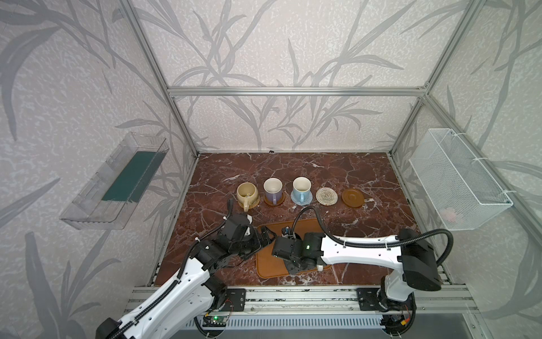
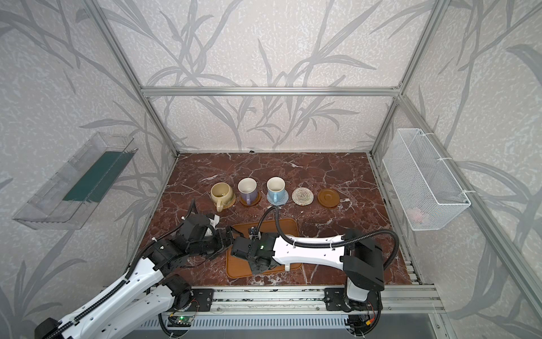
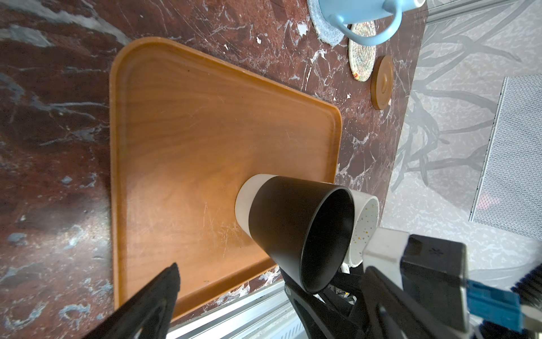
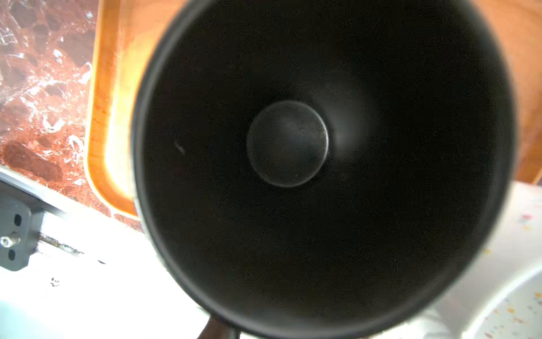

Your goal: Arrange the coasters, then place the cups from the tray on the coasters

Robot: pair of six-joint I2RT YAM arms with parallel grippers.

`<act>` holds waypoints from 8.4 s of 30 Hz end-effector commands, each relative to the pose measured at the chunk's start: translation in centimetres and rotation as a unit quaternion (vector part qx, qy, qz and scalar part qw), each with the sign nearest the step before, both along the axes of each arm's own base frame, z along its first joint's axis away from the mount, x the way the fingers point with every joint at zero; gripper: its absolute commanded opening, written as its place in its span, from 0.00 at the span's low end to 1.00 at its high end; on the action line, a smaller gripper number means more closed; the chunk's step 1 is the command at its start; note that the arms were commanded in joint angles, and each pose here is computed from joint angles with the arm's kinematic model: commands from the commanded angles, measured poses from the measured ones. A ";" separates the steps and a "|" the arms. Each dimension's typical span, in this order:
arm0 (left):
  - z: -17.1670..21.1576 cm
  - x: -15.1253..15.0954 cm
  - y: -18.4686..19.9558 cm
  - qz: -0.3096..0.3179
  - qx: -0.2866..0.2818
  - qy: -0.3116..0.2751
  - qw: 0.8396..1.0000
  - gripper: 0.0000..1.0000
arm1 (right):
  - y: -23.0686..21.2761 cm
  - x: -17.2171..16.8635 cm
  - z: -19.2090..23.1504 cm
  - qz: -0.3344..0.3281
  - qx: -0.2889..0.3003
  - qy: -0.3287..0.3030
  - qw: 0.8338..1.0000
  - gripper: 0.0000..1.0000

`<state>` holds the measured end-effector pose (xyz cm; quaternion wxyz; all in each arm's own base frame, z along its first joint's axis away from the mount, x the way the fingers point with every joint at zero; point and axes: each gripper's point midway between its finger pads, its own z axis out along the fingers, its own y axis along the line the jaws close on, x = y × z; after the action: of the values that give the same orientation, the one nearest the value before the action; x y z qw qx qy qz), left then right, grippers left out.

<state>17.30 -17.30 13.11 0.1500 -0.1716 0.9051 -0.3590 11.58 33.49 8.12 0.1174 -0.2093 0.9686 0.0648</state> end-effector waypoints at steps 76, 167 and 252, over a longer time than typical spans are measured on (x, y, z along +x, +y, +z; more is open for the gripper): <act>21.0 11.2 -9.0 -0.090 -0.116 -0.270 0.951 0.98 | -11.6 13.6 16.1 -0.093 0.199 -0.130 0.967 0.00; 14.6 12.2 -13.5 -0.155 -0.103 -0.139 0.973 0.99 | -19.0 15.6 10.8 -0.122 0.145 -0.079 0.979 0.99; 3.5 2.4 -11.6 -0.093 -0.115 -0.018 0.989 0.94 | -12.2 0.6 -1.0 -0.048 0.012 -0.069 0.996 0.05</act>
<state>19.29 -28.98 16.20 0.0985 -0.0781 0.8769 -0.4639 11.36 21.44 6.43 0.1649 -0.1685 0.9697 0.0647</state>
